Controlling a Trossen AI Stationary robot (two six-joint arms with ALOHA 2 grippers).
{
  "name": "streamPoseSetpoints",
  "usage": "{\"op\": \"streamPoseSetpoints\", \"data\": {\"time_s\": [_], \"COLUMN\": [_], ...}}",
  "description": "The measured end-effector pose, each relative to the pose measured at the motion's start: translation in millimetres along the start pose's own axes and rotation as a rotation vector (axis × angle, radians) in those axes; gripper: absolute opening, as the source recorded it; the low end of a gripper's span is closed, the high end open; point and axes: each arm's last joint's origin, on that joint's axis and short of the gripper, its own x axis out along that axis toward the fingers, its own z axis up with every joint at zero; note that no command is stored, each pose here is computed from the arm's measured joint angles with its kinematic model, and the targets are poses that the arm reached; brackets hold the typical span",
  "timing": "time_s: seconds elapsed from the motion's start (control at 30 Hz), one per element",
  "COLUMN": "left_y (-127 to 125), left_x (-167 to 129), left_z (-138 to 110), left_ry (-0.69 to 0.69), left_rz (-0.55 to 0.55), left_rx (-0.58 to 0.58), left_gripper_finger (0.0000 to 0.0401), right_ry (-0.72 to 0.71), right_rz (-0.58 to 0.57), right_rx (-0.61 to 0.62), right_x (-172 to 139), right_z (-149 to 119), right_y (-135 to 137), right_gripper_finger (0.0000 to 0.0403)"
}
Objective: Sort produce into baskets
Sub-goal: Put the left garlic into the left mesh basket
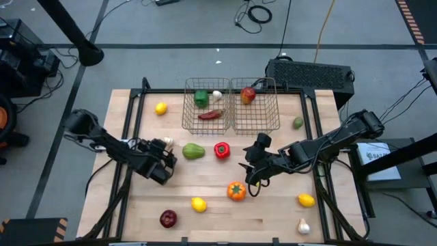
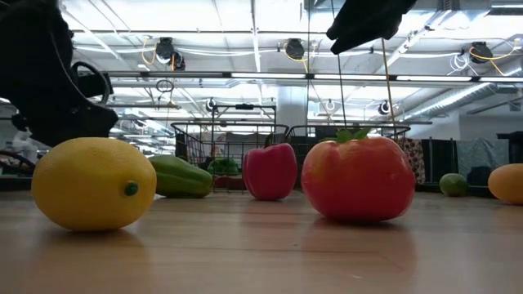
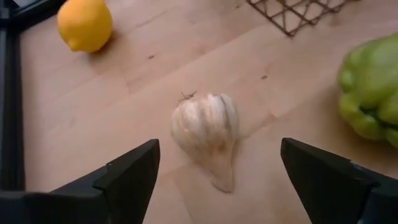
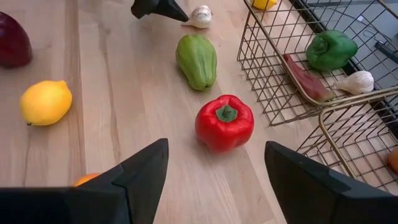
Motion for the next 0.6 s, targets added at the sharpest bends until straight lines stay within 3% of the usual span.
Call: {"op": "streamPoseSetpoints", "data": {"time_s": [0.6], "left_y": [-7], "left_x": [30], "left_z": [-10], "left_ry": [0.035], "left_rz": [0.157], "left_rx": [0.049], "left_gripper_finger": [0.0341], "right_ry": [-0.014], "right_rz": [0.006], "right_rx": [0.004], "right_x": [0], "right_z": [2], "right_y": [1], "right_gripper_finger": [0.0258]}}
